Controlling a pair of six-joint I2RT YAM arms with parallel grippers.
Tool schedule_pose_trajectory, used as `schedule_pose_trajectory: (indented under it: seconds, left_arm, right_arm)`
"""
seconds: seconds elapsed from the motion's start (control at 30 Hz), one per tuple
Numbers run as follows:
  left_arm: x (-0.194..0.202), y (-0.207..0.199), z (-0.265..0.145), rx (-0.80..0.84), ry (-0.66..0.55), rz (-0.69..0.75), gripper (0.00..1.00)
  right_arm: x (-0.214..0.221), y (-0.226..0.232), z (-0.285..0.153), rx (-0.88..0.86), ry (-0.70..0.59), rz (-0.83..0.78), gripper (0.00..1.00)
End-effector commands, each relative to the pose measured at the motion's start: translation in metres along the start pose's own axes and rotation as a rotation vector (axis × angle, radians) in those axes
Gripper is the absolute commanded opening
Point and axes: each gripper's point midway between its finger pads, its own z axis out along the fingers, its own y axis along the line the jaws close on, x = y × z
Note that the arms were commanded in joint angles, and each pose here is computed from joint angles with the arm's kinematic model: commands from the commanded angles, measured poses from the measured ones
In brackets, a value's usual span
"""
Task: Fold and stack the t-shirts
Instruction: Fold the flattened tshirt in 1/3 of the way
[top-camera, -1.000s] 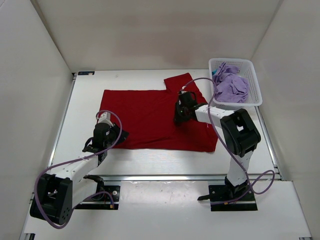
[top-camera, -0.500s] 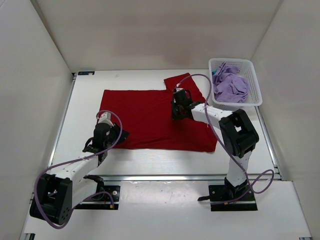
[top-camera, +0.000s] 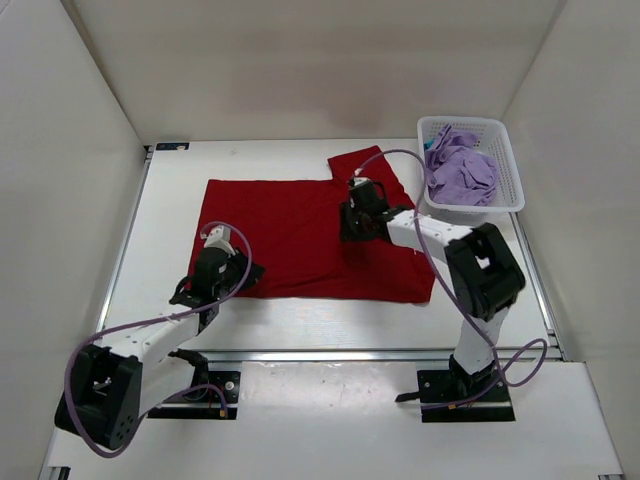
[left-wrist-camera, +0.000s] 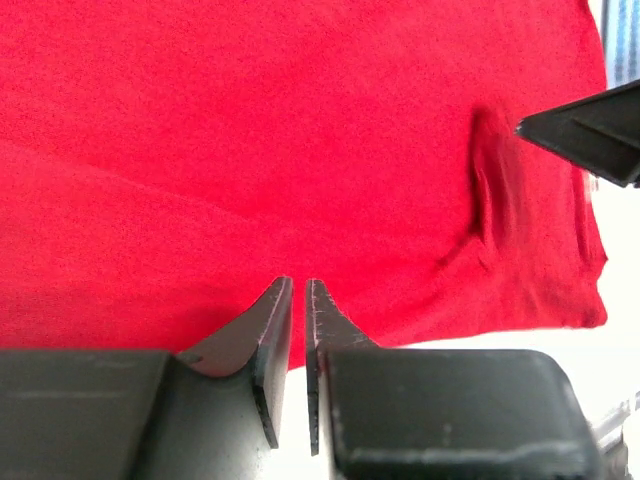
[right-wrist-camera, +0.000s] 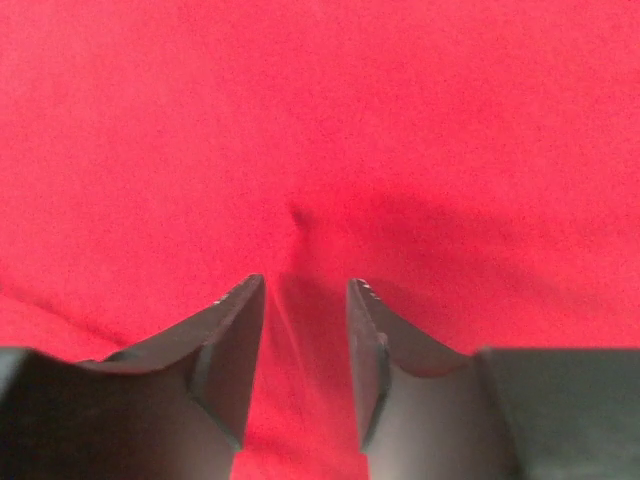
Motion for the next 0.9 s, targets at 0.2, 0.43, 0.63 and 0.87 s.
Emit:
schedule_pose_trajectory:
  seconds: [0.2,0.43,0.63,0.87]
  left_arm:
    - [0.035,-0.043,0.015,0.067,0.112,0.141,0.18]
    - [0.056,-0.019,0.031,-0.006,0.182,0.16,0.17]
    - [0.099,0.008,0.008,-0.041,0.316,0.113,0.15]
    - [0.13,0.035,-0.034,-0.062,0.348,0.007,0.16]
  right_arm:
    - [0.05,-0.021,-0.068,-0.077,-0.064,0.093,0.0]
    - [0.129,-0.036,-0.062,-0.035,0.085,0.081,0.0]
    - [0.186,-0.047,-0.076,-0.005,0.168,0.072,0.0]
    - [0.222,-0.04,-0.105,-0.064,0.244,0.084,0.0]
